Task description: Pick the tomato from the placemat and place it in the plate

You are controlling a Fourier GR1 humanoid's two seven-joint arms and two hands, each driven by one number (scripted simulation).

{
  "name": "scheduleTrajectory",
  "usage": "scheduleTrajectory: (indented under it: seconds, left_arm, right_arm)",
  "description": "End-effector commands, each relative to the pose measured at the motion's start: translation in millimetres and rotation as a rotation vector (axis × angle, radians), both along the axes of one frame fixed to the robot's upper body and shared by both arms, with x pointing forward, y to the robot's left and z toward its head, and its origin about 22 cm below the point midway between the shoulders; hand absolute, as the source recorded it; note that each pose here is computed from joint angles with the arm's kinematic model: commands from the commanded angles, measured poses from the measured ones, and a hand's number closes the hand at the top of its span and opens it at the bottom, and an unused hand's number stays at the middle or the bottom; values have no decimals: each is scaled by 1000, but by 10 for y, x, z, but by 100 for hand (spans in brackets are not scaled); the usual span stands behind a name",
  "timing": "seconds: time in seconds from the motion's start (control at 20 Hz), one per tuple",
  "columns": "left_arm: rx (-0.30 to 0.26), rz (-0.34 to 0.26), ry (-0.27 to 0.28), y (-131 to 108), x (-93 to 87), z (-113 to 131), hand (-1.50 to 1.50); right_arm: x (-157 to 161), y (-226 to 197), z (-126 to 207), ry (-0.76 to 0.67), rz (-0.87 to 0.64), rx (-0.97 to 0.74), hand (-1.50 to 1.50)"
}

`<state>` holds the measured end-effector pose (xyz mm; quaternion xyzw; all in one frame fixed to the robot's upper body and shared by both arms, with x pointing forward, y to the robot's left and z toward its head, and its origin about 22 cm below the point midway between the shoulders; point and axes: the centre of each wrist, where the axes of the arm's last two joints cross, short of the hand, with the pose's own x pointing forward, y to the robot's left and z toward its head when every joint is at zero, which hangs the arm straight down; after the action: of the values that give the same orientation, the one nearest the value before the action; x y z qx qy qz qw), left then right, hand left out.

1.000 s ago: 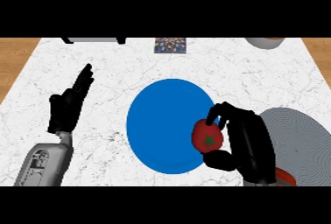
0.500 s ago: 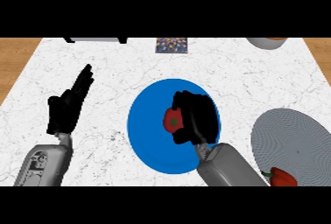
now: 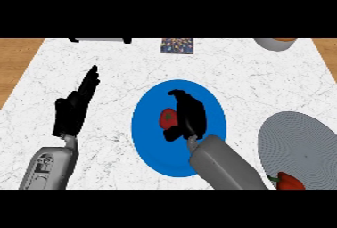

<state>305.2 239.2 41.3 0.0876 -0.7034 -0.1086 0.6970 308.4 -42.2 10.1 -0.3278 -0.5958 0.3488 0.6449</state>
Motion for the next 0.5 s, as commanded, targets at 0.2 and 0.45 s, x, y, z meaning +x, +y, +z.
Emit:
scheduleTrajectory:
  seconds: [0.2, 0.45]
  left_arm:
    - [9, -8, 2, -35, -18, 17, 0]
    - [-11, 30, -5, 63, -88, -108, 0]
  right_arm:
    - [41, 32, 54, -117, -9, 322, -150]
    - [77, -184, 72, -217, -121, 475, -150]
